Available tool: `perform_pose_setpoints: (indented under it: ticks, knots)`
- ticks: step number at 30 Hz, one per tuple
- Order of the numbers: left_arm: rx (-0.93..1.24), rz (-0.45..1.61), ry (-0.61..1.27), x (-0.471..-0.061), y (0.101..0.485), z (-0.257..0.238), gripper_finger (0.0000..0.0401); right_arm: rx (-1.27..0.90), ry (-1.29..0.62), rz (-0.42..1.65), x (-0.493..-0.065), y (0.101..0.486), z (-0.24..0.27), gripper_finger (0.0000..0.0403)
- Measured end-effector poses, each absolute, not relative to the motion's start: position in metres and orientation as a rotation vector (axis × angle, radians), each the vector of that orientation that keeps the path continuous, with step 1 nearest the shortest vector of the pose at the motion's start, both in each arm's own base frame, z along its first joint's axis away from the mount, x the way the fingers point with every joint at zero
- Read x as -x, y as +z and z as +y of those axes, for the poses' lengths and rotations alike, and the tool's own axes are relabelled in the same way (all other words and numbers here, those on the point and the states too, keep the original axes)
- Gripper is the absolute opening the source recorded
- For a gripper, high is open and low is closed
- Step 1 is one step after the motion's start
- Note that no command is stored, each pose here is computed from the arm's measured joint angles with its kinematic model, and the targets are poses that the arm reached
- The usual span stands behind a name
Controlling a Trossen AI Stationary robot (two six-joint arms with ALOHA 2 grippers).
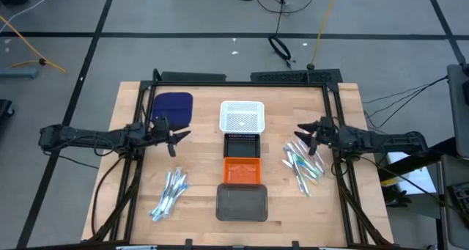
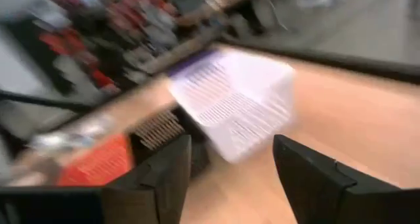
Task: Pick & Place Toothbrushes
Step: Put the orange toothbrush into the white basket
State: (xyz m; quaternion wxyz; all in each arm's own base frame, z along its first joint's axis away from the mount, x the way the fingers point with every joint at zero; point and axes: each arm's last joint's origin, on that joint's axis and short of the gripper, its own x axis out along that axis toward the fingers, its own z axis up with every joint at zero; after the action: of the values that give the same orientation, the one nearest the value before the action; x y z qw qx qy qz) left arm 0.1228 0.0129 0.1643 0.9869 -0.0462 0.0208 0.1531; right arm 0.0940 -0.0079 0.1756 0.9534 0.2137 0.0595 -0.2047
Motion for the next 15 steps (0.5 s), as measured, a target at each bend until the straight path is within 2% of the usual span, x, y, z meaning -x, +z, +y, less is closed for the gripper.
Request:
perform_pose_setpoints:
  ticks: [5,10,15]
  knots:
    - [0.096,0.012,0.311,-0.123,0.167,0.013,0.0129,-0.464,-0.474,0.248,-0.095,0.191,-0.009,0.0167]
    - [0.096,0.014,0.311,-0.123,0.167,0.013,0.0129,-0.449,-0.576,0.478,-0.093,0.203,-0.012,0.0132]
    - [0.096,0.014,0.312,-0.123,0.167,0.013,0.0129,-0.492,-0.635,0.686,-0.099,0.206,-0.014,0.0117]
